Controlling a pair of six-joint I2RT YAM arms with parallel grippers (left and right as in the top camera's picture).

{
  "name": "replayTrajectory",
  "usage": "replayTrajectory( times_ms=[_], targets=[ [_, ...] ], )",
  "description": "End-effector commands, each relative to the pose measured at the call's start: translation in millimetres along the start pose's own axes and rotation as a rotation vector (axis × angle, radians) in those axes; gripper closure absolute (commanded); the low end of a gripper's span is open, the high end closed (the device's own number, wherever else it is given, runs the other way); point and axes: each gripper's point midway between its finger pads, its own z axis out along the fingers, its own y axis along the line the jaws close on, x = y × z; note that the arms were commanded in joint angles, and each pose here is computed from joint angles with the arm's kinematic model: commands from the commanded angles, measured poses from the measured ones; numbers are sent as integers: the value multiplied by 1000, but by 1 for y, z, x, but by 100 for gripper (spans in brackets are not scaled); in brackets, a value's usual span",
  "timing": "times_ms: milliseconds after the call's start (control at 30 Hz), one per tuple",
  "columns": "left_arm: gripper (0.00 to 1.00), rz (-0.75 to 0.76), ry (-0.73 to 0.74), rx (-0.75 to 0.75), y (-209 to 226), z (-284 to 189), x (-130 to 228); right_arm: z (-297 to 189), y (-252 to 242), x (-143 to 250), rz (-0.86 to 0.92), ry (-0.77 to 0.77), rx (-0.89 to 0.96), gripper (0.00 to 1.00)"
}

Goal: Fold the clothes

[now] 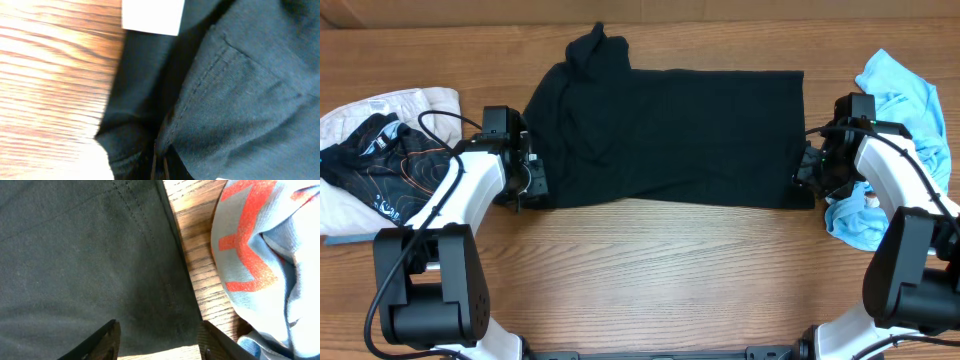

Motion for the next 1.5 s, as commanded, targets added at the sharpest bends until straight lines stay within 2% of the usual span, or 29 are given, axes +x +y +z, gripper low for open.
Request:
replayTrajectory(
  times_ms=[0, 100, 600, 933, 1000, 1067, 1133, 1300, 1367, 1467],
  targets=[
    [96, -16, -32, -167, 31, -2, -5, 0, 1, -1, 2, -3, -8, 52],
    [96, -15, -29, -167, 31, -2, -4, 0, 7, 1, 2, 7, -45, 57],
    [92, -12, 30, -188, 35, -3, 11, 1, 7, 16, 6, 64, -50, 56],
    [91, -12, 40, -190, 36, -3, 13, 35, -1, 41, 9, 87, -44, 53],
    [91, -11, 41, -190, 36, -3, 13, 39, -2, 44, 9, 87, -44, 64],
    [92, -11, 47, -199, 37, -4, 15, 40, -3, 46, 10, 94, -42, 94],
    [96, -8, 53, -247, 46, -6, 17, 40, -7, 51, 24, 110, -22, 96],
    [96, -82, 63, -459, 80, -19, 27, 35, -49, 61, 167, 133, 185, 96],
    [96, -124, 64, -540, 93, -26, 32, 34, -55, 64, 189, 145, 200, 96],
    [96, -146, 76, -563, 96, -28, 37, 33, -57, 66, 203, 155, 203, 96]
  ],
)
